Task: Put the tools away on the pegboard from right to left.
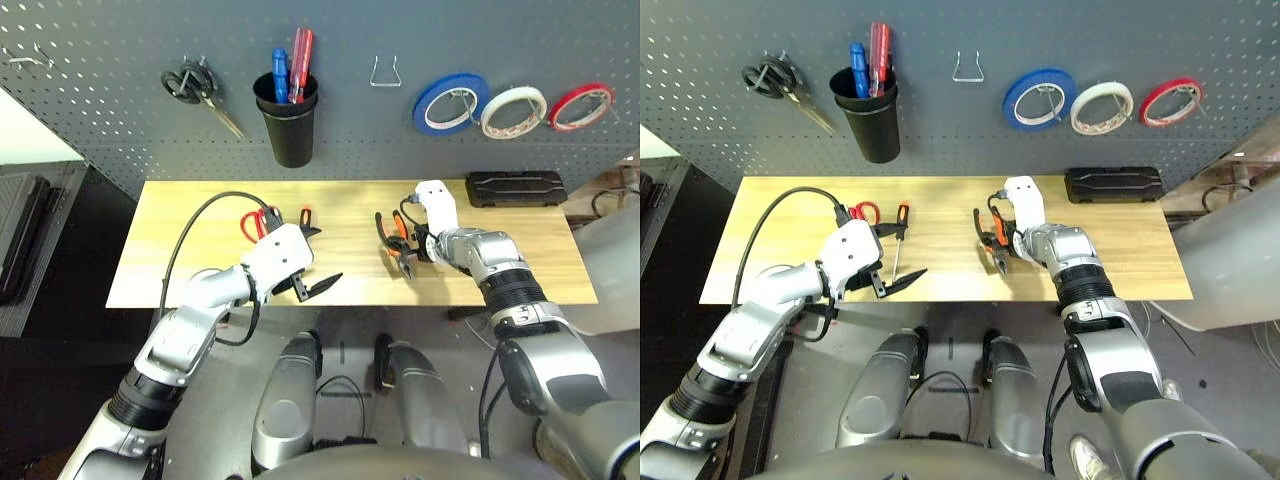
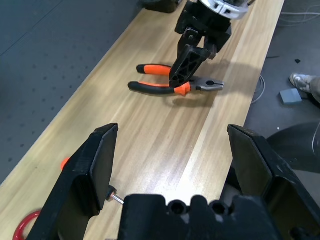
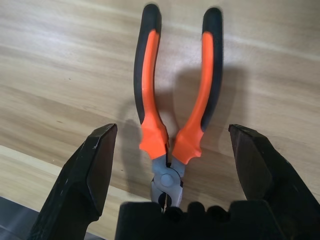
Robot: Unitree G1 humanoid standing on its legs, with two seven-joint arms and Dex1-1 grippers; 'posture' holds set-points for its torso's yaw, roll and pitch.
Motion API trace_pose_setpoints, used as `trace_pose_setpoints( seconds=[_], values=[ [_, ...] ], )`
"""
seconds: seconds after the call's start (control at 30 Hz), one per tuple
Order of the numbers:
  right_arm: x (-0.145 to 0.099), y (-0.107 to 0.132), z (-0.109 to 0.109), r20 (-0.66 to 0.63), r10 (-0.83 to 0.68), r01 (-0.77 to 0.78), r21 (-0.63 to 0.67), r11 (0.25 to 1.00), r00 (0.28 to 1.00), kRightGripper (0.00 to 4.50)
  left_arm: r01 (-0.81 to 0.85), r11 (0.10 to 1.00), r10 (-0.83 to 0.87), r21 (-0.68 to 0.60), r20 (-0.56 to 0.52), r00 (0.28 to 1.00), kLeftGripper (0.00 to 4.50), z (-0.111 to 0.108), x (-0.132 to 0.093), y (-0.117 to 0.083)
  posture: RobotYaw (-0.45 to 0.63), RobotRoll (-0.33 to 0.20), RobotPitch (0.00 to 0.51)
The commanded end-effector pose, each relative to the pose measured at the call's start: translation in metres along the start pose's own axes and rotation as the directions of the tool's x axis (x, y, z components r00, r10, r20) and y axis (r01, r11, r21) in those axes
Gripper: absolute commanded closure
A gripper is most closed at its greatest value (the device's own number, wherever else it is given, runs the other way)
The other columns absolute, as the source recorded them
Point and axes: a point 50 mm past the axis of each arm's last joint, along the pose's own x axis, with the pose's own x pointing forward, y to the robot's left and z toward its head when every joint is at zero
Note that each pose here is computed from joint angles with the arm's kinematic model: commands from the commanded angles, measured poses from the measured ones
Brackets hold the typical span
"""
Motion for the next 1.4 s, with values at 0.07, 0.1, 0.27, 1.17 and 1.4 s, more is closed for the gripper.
trace_pose_setpoints(
  seconds=[0.07,0.1,0.27,1.17,1.4],
  values=[
    [0.009,0.0,-0.007,-0.067,-0.033,0.031,-0.027,0.999,0.997,0.06,0.032,0.999,-0.032,-0.007,-0.03,0.999,0.0,-0.005,0.001,-0.008,0.35,0.0,0.27],
    [0.011,0.0,-0.008,-0.078,-0.037,0.035,-0.032,0.999,0.996,0.06,0.031,0.999,-0.031,-0.007,-0.032,0.999,0.0,-0.004,0.0,-0.008,0.36,0.0,0.271],
    [0.017,0.002,-0.013,-0.103,-0.051,0.046,-0.05,0.998,0.993,0.06,0.03,0.999,-0.031,-0.01,-0.038,0.999,0.0,-0.005,0.0,-0.009,0.37,0.0,0.276],
    [0.014,-0.006,-0.005,0.006,-0.054,0.055,-0.178,0.983,0.999,2.03,-0.001,1.0,0.001,-0.019,-0.033,0.999,0.0,-0.005,-0.004,-0.003,0.37,0.0,0.261],
    [-0.01,-0.024,0.005,0.141,-0.023,0.06,-0.26,0.964,0.99,2.03,-0.021,1.0,0.021,-0.004,-0.045,0.999,0.0,-0.007,-0.009,-0.001,0.37,0.0,0.249]
  ],
)
